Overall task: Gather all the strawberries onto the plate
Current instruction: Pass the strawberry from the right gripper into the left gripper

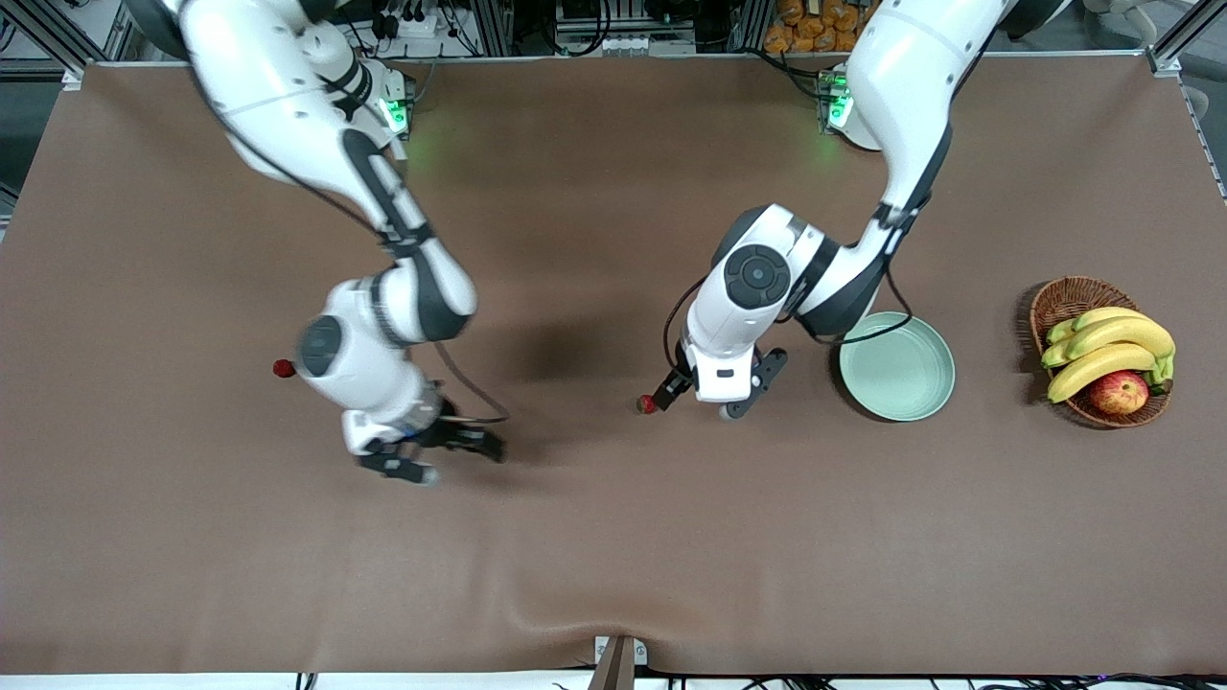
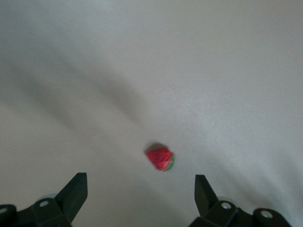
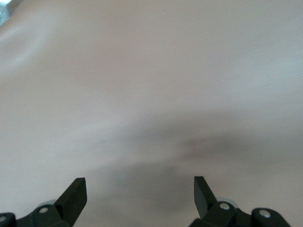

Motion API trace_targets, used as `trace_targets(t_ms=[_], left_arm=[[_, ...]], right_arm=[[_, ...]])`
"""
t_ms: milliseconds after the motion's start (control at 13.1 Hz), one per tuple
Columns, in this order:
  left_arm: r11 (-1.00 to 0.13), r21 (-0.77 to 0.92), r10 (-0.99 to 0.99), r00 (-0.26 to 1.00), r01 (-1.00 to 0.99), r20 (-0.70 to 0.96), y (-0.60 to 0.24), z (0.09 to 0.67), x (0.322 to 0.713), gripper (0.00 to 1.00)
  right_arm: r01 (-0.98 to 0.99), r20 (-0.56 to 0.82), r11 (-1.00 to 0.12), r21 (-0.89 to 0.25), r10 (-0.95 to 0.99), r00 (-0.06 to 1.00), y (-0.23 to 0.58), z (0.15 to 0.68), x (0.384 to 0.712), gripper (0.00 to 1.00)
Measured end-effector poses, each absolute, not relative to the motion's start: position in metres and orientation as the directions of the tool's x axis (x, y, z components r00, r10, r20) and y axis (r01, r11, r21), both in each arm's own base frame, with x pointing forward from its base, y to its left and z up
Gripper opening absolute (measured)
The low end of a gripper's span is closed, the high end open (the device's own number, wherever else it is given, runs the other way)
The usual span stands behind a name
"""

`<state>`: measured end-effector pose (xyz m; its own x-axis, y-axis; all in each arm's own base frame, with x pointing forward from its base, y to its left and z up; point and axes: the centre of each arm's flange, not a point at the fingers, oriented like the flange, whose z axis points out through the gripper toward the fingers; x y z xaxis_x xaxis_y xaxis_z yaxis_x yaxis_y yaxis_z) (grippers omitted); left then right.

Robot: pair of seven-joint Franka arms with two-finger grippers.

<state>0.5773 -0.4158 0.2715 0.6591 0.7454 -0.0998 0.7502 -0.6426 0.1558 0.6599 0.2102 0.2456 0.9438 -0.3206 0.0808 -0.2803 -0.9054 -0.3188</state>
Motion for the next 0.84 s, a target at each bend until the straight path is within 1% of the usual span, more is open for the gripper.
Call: trace_targets(t_ms=[76,152,228,304,457,533,609,685,761,837], left_arm=[[-0.627,0.17,0.755,0.646,0.76,-0.107,-0.422,0.257,0.578,0.96],[-0.611,0.175,0.766,0.633,0.772,-0.116,-0.428,0.243,0.578,0.96],[-0.599,0.182,0.773,0.623,0.779,-0.123,-0.435,0.23,0.577,0.93],[-0.597,0.184,0.773,0.621,0.781,-0.128,-0.443,0.218,0.574,0.93],[-0.599,0.184,0.772,0.623,0.779,-0.125,-0.452,0.198,0.569,0.89],[-0.604,0.182,0.77,0.627,0.776,-0.12,-0.454,0.192,0.567,0.85],[-0.61,0.179,0.767,0.632,0.772,-0.11,-0.454,0.188,0.567,0.85],[-0.621,0.175,0.762,0.641,0.764,-0.096,-0.453,0.184,0.567,0.8],[-0.627,0.173,0.758,0.646,0.76,-0.088,-0.452,0.182,0.567,0.79],[-0.629,0.172,0.757,0.647,0.758,-0.085,-0.451,0.181,0.567,0.7]], right_arm=[[-0.272,0.063,-0.914,-0.302,-0.304,0.951,0.177,0.247,0.656,1.0],[-0.262,0.032,-0.921,-0.288,-0.283,0.959,0.145,0.248,0.652,1.0],[-0.257,-0.004,-0.925,-0.281,-0.266,0.964,0.112,0.25,0.649,1.0],[-0.256,-0.024,-0.926,-0.278,-0.26,0.965,0.079,0.252,0.648,1.0],[-0.24,-0.024,-0.941,-0.238,-0.242,0.97,0.026,0.257,0.648,1.0],[-0.223,-0.022,-0.954,-0.198,-0.223,0.975,0.01,0.256,0.647,1.0],[-0.206,-0.022,-0.964,-0.166,-0.205,0.979,0.002,0.253,0.645,1.0],[-0.194,-0.026,-0.969,-0.151,-0.192,0.981,0.001,0.25,0.643,1.0],[-0.187,-0.031,-0.971,-0.146,-0.185,0.982,0.003,0.247,0.641,1.0],[-0.185,-0.039,-0.972,-0.144,-0.181,0.983,0.004,0.244,0.638,1.0]])
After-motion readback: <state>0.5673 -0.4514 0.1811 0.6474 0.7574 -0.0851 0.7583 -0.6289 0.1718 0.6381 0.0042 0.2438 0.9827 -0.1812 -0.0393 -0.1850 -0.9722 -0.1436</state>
